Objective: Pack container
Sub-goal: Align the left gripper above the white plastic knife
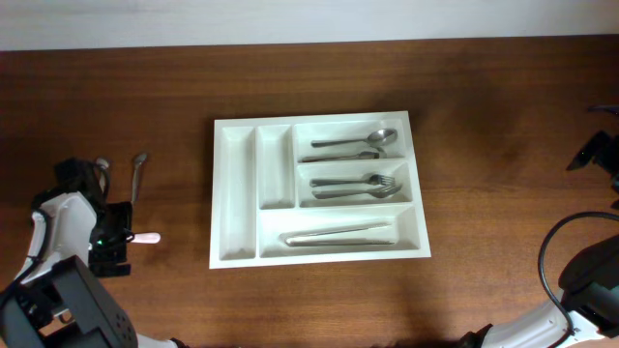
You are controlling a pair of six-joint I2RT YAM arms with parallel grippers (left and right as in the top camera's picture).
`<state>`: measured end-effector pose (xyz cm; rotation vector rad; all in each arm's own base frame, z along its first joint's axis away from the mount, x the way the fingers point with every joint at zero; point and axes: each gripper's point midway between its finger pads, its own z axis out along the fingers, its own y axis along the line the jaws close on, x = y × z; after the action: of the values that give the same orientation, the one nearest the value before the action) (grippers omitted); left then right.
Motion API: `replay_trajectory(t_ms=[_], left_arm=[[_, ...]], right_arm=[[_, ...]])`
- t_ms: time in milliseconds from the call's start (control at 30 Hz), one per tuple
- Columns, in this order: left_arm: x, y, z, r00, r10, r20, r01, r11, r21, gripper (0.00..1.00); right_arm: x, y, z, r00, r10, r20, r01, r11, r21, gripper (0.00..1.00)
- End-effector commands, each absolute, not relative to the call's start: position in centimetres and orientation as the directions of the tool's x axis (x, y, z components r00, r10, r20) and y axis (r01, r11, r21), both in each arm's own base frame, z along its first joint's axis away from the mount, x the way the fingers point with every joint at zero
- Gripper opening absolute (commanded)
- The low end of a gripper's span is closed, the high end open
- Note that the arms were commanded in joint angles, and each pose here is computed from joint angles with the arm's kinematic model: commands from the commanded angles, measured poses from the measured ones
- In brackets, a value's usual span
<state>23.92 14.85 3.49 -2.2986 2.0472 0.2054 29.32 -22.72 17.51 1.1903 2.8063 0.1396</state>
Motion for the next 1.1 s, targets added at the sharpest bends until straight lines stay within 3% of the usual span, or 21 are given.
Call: replay_trajectory(t_ms=[0, 833, 1067], left_arm=[[24.0, 15.5, 3.9, 0.154, -0.979, -0.137, -0.987, -0.159, 0.027, 0.99], [26.4, 17.5, 5.2, 0.144, -0.97, -0.197, -0.989, -0.135, -0.06, 0.99], [26.3, 17.5, 4.3, 0.138, -0.971, -0.193, -0.99, -0.135, -0.028, 0.99]], right_arm=[[29.5, -22.5, 17.3, -0.702, 0.711, -0.042, 0.703, 0.701, 0.124, 0.99], [29.5, -22.5, 17.3, -0.702, 0.711, -0.042, 0.703, 0.701, 0.124, 0.99], [29.5, -22.5, 17.3, -0.702, 0.711, -0.042, 0.703, 0.701, 0.124, 0.99]])
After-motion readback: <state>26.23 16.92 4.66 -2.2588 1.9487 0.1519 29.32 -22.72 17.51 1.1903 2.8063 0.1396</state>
